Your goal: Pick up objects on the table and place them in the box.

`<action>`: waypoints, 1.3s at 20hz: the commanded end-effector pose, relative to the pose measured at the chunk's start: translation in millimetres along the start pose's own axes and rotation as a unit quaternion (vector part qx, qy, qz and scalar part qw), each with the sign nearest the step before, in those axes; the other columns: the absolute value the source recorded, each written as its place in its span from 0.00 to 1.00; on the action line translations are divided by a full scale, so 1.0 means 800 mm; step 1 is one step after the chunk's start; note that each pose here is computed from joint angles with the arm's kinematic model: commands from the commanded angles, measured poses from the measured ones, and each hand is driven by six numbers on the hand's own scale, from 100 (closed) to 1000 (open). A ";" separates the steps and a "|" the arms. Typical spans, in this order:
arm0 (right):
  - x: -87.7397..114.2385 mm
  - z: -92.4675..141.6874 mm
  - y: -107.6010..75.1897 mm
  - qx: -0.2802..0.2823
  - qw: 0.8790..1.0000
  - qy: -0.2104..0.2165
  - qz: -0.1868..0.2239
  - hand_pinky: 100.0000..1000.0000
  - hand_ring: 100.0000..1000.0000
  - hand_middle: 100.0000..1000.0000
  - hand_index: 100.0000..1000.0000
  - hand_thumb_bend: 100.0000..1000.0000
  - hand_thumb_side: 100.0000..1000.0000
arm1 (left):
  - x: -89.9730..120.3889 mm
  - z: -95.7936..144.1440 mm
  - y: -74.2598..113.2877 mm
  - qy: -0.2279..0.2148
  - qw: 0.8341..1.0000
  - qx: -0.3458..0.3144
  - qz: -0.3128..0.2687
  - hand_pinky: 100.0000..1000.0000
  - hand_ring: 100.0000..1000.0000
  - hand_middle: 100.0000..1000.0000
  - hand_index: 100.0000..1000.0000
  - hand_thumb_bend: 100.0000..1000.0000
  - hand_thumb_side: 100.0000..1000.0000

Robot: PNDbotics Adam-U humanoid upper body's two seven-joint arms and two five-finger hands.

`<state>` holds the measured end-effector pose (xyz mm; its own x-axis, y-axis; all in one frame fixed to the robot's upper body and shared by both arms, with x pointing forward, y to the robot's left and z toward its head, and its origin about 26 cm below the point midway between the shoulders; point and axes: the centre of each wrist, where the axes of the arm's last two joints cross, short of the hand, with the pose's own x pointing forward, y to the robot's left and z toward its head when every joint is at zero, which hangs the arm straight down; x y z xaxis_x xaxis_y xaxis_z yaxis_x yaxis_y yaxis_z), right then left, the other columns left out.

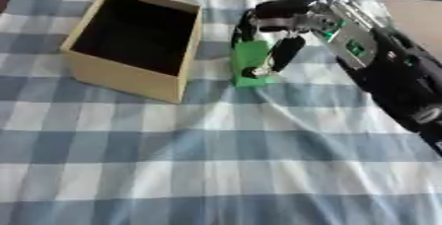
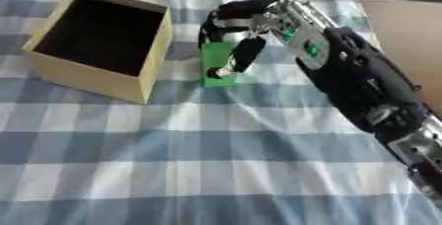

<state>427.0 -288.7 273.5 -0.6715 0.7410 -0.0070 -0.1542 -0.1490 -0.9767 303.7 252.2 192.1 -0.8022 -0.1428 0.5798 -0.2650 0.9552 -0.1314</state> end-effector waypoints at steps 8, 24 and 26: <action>0.019 0.027 -0.065 -0.075 0.997 -0.016 -0.027 0.67 0.55 0.25 0.42 0.00 0.19 | 0.007 -0.005 -0.001 -0.011 1.000 -0.006 0.003 0.68 0.56 0.59 0.67 0.00 0.89; 0.052 -0.012 -0.136 -0.141 0.989 -0.036 -0.026 0.66 0.53 0.24 0.40 0.00 0.18 | 0.009 -0.007 -0.004 -0.014 1.000 -0.011 0.011 0.68 0.56 0.59 0.67 0.00 0.88; 0.049 -0.022 -0.139 -0.153 0.987 -0.029 -0.044 0.66 0.53 0.23 0.40 0.00 0.18 | 0.009 -0.008 -0.006 -0.015 1.000 -0.012 0.013 0.68 0.56 0.59 0.67 0.00 0.88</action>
<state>430.9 -229.6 366.3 -0.7164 0.6920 0.0891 -0.0247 0.1024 -0.9944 304.7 248.8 194.8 -0.8066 -0.1262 0.5774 -0.2449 0.9605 -0.1322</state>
